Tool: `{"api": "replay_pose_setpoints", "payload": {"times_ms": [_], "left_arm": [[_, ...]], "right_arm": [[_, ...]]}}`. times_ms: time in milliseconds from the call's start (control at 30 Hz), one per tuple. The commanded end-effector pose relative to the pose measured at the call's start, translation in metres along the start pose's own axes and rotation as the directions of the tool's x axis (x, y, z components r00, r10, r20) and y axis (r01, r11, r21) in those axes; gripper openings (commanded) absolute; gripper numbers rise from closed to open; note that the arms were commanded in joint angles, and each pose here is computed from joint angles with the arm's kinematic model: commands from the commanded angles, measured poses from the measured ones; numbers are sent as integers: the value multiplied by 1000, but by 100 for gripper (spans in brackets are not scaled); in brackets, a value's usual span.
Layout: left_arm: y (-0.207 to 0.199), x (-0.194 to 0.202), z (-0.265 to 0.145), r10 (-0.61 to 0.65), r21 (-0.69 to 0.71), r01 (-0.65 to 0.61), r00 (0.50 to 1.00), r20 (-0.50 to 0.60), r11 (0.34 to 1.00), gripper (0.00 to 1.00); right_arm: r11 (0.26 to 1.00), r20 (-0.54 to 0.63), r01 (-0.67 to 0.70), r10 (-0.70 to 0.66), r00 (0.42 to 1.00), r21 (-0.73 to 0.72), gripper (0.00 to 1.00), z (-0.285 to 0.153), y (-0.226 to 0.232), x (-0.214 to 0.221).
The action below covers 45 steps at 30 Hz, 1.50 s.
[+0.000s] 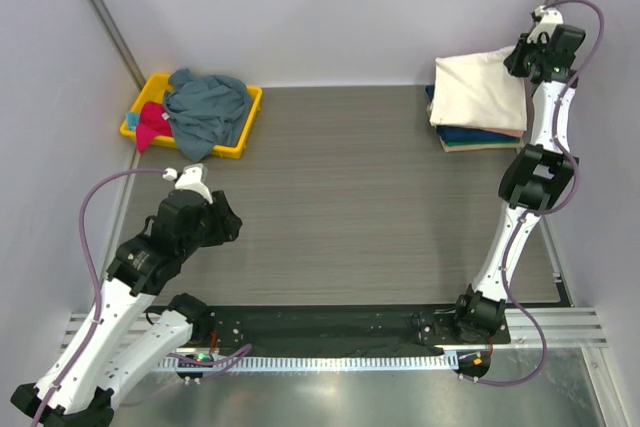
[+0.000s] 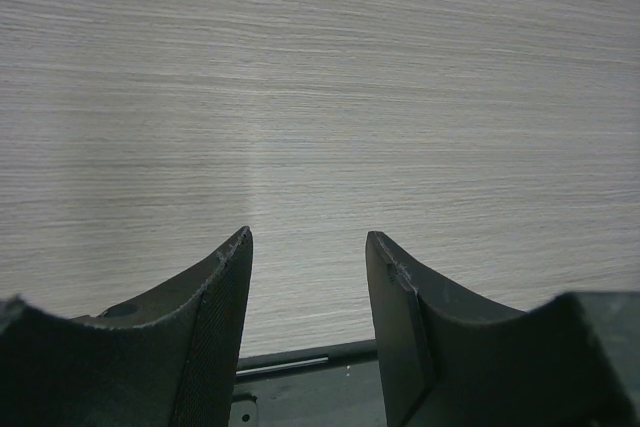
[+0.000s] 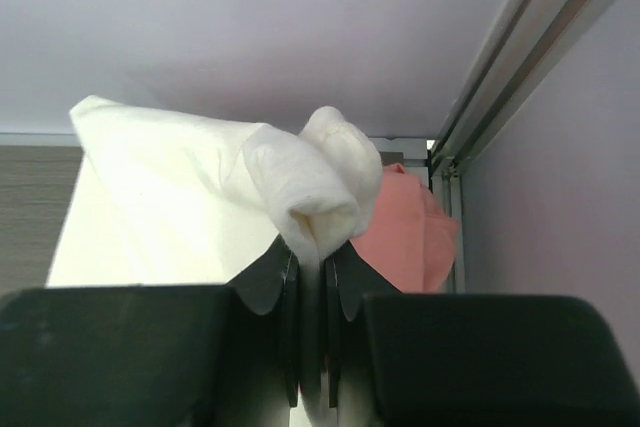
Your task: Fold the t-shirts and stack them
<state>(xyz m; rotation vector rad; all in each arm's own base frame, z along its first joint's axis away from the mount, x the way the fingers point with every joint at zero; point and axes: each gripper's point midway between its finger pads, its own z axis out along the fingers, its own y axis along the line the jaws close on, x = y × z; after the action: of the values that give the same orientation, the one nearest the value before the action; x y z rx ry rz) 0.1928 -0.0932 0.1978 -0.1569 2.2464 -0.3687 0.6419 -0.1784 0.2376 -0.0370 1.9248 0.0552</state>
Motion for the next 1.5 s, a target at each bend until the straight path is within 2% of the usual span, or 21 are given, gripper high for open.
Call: {"api": "replay_pose_setpoints", "payload": {"times_ms": [0, 133, 167, 200, 300, 333, 400, 467, 600, 767, 833, 900, 933, 1000, 1067, 1100, 1167, 1200, 1267, 1300, 1467], "left_arm": [[-2, -8, 1, -8, 4, 8, 999, 34, 1000, 50], [-1, -9, 0, -9, 3, 9, 999, 38, 1000, 50], [-1, -9, -1, -11, 1, 11, 999, 43, 1000, 50], [-1, -10, -2, -12, 3, 12, 999, 47, 1000, 50], [-2, -11, -4, -13, 12, 12, 998, 55, 1000, 50], [-2, -11, -5, -12, 17, 11, 998, 58, 1000, 50], [-3, -12, -7, -11, 28, 10, 998, 65, 1000, 50], [-4, -14, -9, -14, 36, 11, 997, 77, 999, 50], [-5, -17, -15, -16, 55, 10, 995, 99, 998, 50], [-4, -19, -20, -24, 62, 17, 991, 128, 998, 50], [-3, -20, -20, -27, 60, 20, 991, 129, 998, 51], [-3, -19, -20, -27, 60, 20, 992, 127, 998, 51], [-3, -20, -20, -30, 57, 22, 991, 130, 998, 51], [-1, -21, -20, -33, 52, 26, 990, 135, 998, 51], [-1, -21, -21, -35, 52, 28, 990, 137, 998, 51], [-1, -21, -20, -34, 50, 28, 990, 136, 998, 51], [0, -21, -20, -36, 48, 30, 990, 135, 998, 51], [0, -20, -19, -35, 42, 29, 991, 132, 999, 51], [1, -20, -19, -37, 42, 31, 990, 134, 999, 51], [1, -21, -19, -37, 35, 32, 990, 135, 999, 51], [9, -25, -19, -36, -4, 37, 987, 156, 999, 54]], "right_arm": [[999, 163, 26, -30, 986, 29, 2, 15, -9, -30], [994, 182, -2, -17, 983, 105, 12, 41, -30, -4], [991, 180, -7, -17, 984, 132, 18, 45, -36, 1], [979, 174, -22, -14, 985, 205, 40, 45, -50, 4], [929, 158, -83, 27, 987, 360, 78, 37, -76, 16], [858, 170, -134, 56, 984, 496, 82, 23, -99, 17], [798, 192, -169, 67, 979, 578, 92, 1, -110, 5], [730, 259, -233, 80, 963, 642, 95, -32, -118, -23], [671, 356, -340, 119, 927, 659, 99, -81, -111, -56], [746, 440, -447, 229, 868, 493, 100, -115, -69, -93], [737, 456, -521, 320, 830, 430, 100, -133, -50, -97], [748, 418, -589, 450, 789, 306, 100, -133, -19, -85], [763, 418, -605, 485, 768, 228, 100, -147, 1, -98], [810, 289, -584, 547, 786, 56, 100, -139, 62, -89], [843, 225, -539, 524, 821, 4, 100, -150, 110, -89], [870, 148, -491, 493, 858, -52, 100, -146, 162, -74], [915, 120, -389, 400, 909, -106, 100, -165, 220, -69], [923, 27, -339, 350, 937, -184, 100, -168, 284, -38], [934, 12, -271, 281, 960, -234, 100, -190, 326, -21], [928, -65, -240, 231, 971, -286, 100, -199, 369, 18], [905, -127, -179, 140, 982, -387, 100, -246, 442, 109]]}}
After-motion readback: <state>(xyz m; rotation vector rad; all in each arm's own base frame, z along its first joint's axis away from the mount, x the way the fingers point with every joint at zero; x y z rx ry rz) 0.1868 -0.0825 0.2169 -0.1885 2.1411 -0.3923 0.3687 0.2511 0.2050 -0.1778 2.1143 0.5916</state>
